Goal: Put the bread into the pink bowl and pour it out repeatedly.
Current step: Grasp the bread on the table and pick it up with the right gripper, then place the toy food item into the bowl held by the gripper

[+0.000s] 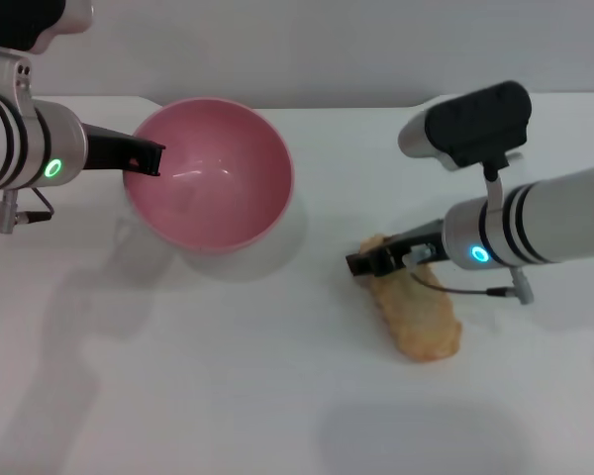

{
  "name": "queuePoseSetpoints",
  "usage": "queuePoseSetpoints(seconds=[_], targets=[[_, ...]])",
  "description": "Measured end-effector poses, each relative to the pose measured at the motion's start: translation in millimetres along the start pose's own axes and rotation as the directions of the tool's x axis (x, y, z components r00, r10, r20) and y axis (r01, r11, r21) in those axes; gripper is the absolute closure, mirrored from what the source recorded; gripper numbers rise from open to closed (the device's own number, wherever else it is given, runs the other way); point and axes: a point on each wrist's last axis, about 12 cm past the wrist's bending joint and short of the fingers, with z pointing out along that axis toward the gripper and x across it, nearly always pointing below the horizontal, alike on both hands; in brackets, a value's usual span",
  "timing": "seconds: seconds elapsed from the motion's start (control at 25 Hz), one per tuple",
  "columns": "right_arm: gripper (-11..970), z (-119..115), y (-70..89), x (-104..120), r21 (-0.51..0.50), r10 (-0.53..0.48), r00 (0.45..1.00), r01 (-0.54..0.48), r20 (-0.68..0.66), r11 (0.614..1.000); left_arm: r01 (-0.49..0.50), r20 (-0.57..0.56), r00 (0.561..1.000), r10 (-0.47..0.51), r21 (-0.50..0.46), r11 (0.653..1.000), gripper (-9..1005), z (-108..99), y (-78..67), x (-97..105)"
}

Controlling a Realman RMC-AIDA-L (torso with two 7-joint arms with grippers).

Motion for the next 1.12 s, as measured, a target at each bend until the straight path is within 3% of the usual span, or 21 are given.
queuePoseSetpoints(seconds=[0.12, 0.56, 1.12], targets=[[258, -9.6, 3.0, -11.9, 0.022, -0.041, 0.999, 0.041, 0.03, 0.999, 0.0, -0.001, 1.0, 0.0, 0.0, 1.0, 953, 0.2, -0.3, 0.2], [621, -50.4, 16.3, -48.8, 0.066, -0.13, 0.98, 0.122, 0.148, 0.99, -0.004, -0.029, 1.0, 0.005, 0.012, 1.0, 953, 9.5, -3.9, 2.1], [718, -108.1, 46.7, -84.6, 0.127, -0.259, 0.916, 0.231, 0.305, 0.965, -0.003, -0.07, 0.998, 0.004, 0.018, 1.0, 953, 23.4, -5.1, 5.7]])
